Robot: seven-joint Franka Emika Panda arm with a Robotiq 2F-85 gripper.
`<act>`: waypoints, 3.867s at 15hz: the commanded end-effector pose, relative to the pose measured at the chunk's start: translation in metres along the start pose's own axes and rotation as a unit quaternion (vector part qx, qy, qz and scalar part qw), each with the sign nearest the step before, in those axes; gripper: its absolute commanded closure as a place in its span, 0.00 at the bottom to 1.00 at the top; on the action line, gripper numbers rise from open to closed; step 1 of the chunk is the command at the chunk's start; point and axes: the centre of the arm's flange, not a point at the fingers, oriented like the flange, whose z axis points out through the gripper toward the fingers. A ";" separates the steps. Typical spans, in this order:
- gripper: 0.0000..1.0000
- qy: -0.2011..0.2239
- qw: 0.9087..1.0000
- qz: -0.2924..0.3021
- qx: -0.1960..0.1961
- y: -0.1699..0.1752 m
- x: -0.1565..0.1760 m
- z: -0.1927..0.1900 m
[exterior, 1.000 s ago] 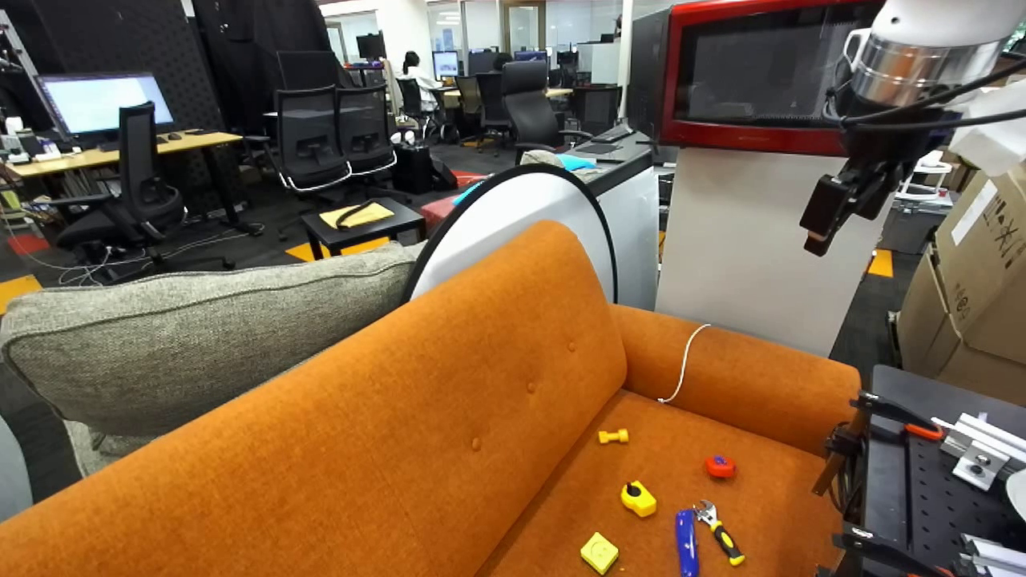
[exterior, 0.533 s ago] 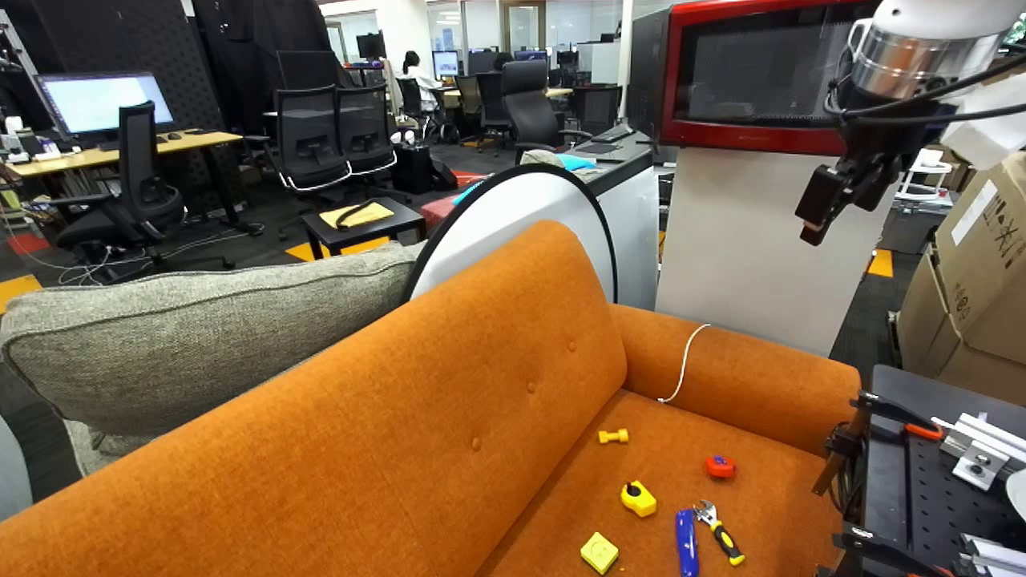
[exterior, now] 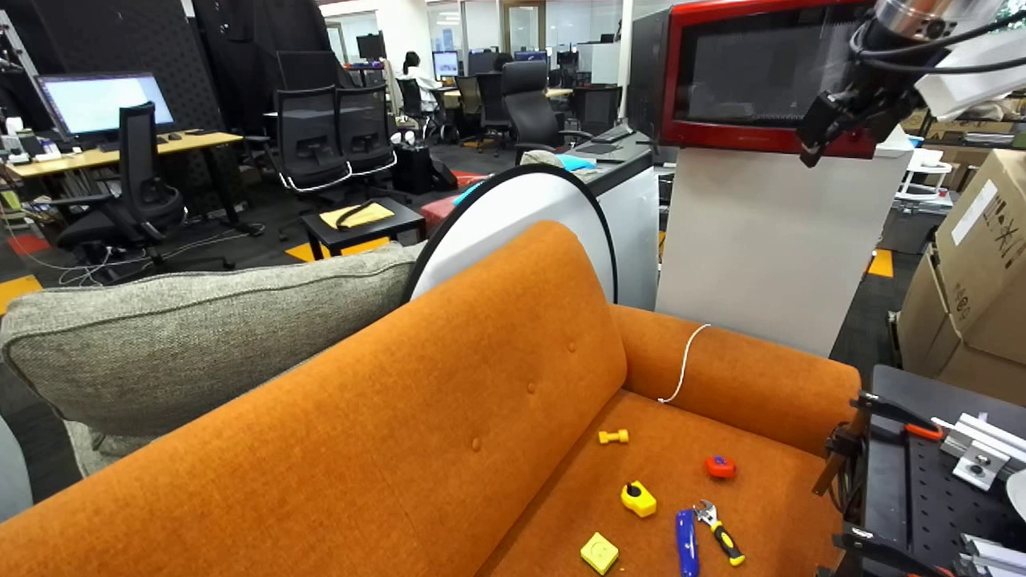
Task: Close the microwave
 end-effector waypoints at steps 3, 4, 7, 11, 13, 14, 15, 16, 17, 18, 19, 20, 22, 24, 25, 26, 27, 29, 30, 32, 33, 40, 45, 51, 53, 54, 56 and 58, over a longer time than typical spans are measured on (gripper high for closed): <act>0.00 0.035 0.999 0.035 -0.020 0.016 0.009 -0.003; 0.00 0.036 0.998 0.037 -0.020 0.016 0.009 -0.003; 0.00 0.037 0.998 0.038 -0.021 0.014 0.008 -0.003; 0.00 0.046 0.995 0.084 -0.033 0.016 0.020 0.006; 0.00 0.061 0.987 0.142 -0.048 0.021 0.033 0.014; 0.00 0.067 0.982 0.170 -0.053 0.024 0.041 0.019; 0.00 0.079 0.977 0.191 -0.058 0.026 0.047 0.023; 0.00 0.092 0.972 0.209 -0.062 0.029 0.056 0.026; 0.00 0.104 0.967 0.223 -0.068 0.032 0.063 0.027; 0.00 0.113 0.963 0.236 -0.072 0.036 0.069 0.028; 0.00 0.121 0.959 0.244 -0.079 0.040 0.074 0.027; 0.00 0.139 0.954 0.248 -0.093 0.043 0.077 0.027; 0.00 0.151 0.950 0.242 -0.129 0.047 0.081 0.030; 0.00 0.146 0.954 0.239 -0.111 0.051 0.071 0.026; 0.00 0.145 0.953 0.239 -0.114 0.051 0.071 0.029; 0.00 0.144 0.954 0.238 -0.111 0.050 0.071 0.028; 0.00 0.143 0.954 0.238 -0.108 0.050 0.070 0.027; 0.00 0.143 0.955 0.238 -0.105 0.050 0.070 0.026; 0.00 0.143 0.955 0.238 -0.105 0.050 0.070 0.026; 0.00 0.141 0.950 0.251 -0.122 0.055 0.073 0.024; 0.00 0.139 0.947 0.260 -0.130 0.059 0.073 0.024; 0.00 0.179 0.913 0.317 -0.182 0.077 0.087 0.029; 0.00 0.206 0.891 0.351 -0.204 0.080 0.107 0.056; 0.00 0.194 0.874 0.393 -0.209 0.085 0.121 0.074; 0.00 0.189 0.872 0.402 -0.206 0.085 0.123 0.081; 0.00 0.190 0.870 0.406 -0.205 0.086 0.124 0.085; 0.28 0.191 0.866 0.414 -0.205 0.089 0.128 0.090; 0.32 0.194 0.862 0.421 -0.205 0.093 0.132 0.094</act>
